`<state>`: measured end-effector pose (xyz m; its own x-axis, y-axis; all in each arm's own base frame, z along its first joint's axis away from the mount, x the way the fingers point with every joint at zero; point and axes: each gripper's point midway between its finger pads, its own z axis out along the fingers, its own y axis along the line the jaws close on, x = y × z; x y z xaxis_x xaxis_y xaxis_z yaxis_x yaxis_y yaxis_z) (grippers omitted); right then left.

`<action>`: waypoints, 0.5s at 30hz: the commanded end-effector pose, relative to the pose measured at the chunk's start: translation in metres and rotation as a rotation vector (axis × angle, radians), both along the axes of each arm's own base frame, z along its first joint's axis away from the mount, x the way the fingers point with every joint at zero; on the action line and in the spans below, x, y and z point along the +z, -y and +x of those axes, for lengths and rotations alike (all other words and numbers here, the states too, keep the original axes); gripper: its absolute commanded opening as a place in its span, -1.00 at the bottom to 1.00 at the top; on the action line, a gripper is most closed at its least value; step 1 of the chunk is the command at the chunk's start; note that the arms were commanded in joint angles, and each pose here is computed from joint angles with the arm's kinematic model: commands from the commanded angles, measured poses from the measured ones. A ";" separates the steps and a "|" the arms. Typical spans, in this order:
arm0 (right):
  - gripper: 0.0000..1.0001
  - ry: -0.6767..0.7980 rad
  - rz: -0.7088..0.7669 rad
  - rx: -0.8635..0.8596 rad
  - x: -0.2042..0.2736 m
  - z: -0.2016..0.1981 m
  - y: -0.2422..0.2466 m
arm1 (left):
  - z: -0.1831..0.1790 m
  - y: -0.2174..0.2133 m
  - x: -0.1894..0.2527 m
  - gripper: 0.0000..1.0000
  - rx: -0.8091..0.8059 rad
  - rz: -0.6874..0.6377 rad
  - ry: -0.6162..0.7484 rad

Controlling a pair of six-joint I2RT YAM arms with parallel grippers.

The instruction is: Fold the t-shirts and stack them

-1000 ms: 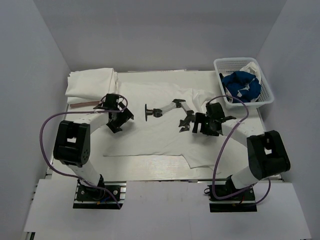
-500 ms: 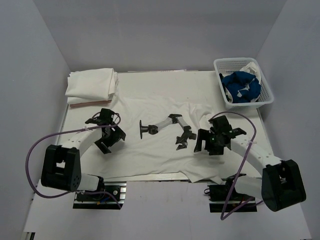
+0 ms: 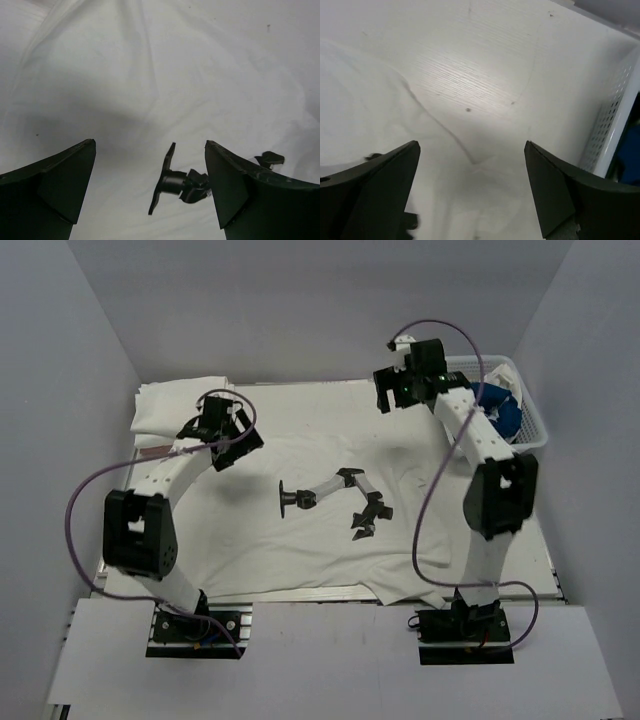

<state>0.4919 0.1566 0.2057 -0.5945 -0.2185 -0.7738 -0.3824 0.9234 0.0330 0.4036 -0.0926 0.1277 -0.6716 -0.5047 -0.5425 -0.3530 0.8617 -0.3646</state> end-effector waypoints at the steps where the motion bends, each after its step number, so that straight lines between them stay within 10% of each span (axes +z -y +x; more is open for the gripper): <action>1: 0.81 -0.159 -0.294 0.379 -0.071 0.002 0.017 | 0.004 0.007 -0.018 1.00 -0.093 0.036 -0.068; 11: 0.81 -0.387 -0.318 0.402 -0.165 -0.004 0.053 | -0.004 0.020 -0.060 1.00 -0.191 0.002 -0.164; 15: 0.44 -0.467 -0.273 0.363 -0.181 -0.016 0.060 | -0.007 0.023 -0.073 1.00 -0.202 -0.011 -0.203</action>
